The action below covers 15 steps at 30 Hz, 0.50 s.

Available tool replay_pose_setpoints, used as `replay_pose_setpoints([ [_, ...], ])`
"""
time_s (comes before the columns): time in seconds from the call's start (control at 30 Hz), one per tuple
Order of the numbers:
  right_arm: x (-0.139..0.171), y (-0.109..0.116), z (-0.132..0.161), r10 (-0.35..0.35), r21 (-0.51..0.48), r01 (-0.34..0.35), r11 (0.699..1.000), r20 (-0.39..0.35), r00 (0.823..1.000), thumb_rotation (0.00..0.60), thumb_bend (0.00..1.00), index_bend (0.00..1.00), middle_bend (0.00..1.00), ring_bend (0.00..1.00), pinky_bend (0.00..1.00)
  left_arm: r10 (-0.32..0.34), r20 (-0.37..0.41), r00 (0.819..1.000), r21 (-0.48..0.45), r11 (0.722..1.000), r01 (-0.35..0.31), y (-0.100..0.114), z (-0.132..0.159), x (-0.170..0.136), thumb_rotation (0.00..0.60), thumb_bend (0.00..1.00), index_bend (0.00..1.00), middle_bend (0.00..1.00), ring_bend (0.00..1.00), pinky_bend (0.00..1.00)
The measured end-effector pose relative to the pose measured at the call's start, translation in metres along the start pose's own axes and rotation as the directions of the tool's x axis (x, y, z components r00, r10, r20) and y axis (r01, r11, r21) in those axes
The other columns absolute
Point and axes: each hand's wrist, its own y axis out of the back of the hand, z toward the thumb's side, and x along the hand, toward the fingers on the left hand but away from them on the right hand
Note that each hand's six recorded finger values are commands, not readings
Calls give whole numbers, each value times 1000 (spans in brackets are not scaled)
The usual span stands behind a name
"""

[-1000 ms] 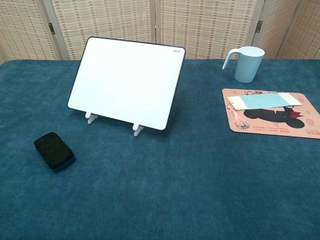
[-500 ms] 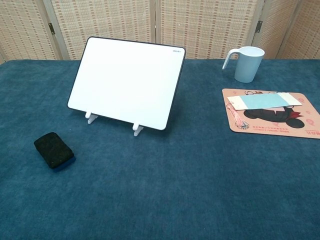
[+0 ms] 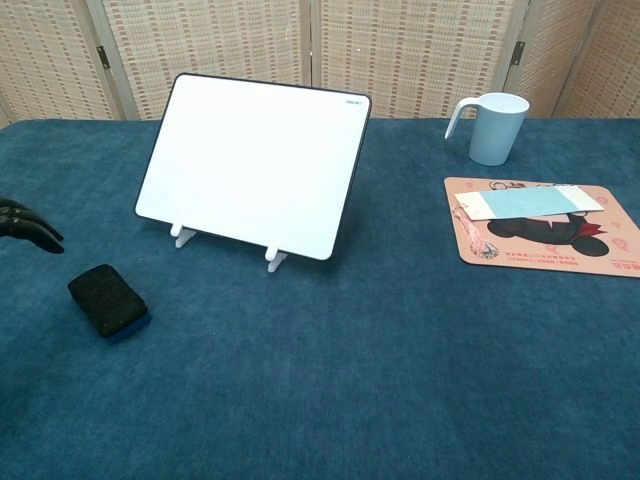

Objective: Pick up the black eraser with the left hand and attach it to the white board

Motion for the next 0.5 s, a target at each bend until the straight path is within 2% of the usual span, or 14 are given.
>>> replay_pose_setpoints([
  [0.3, -4, 1, -5, -1, -5, 1, 1000, 23, 1000, 600, 197, 0, 0, 0, 0, -28, 76, 997, -38, 999, 31, -12, 4, 43, 600, 264, 230, 234, 169, 136],
  [0.5, -6, 0, -6, 4, 0, -4, 1000, 29, 1000, 600, 196, 0, 0, 0, 0, -52, 96, 994, -41, 998, 56, -24, 1, 64, 600, 266, 230, 235, 169, 136],
])
